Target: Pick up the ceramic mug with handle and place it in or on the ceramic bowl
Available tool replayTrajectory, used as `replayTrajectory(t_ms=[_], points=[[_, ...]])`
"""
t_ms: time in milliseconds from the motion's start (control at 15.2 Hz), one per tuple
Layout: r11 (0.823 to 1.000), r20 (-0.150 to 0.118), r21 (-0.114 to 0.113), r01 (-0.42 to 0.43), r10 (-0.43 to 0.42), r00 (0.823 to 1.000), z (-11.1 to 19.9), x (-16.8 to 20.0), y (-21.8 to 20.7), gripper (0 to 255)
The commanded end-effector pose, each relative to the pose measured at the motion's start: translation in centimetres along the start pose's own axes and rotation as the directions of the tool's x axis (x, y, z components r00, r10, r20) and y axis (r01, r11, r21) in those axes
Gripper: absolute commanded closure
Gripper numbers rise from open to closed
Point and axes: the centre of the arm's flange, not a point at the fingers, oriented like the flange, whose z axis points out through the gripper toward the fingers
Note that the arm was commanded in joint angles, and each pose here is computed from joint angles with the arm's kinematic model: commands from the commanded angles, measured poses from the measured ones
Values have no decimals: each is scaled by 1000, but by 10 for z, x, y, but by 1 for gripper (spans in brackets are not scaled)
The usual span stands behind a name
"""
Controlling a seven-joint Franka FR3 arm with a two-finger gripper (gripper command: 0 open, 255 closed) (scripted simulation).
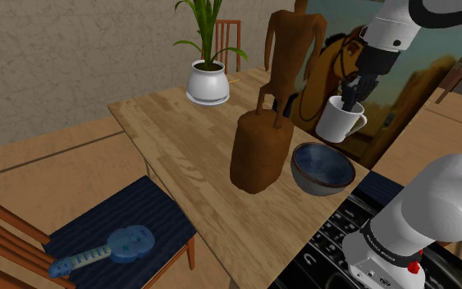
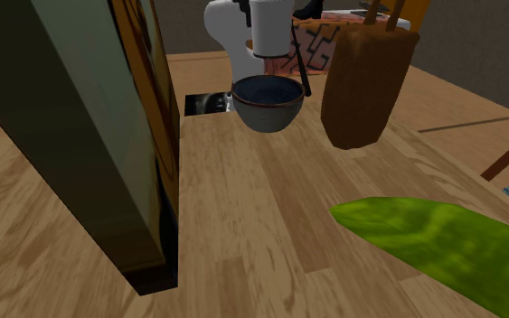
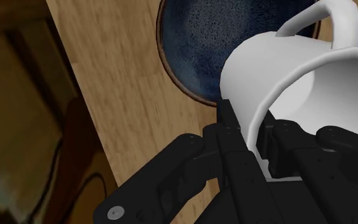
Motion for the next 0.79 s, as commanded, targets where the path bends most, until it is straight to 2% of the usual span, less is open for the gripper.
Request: replayTrajectory(t_ms=[0, 726], points=[[1000, 1, 0, 0, 0, 1000, -1, -28, -1, 255], [1000, 1, 0, 0, 0, 1000, 51, -35, 2, 255]])
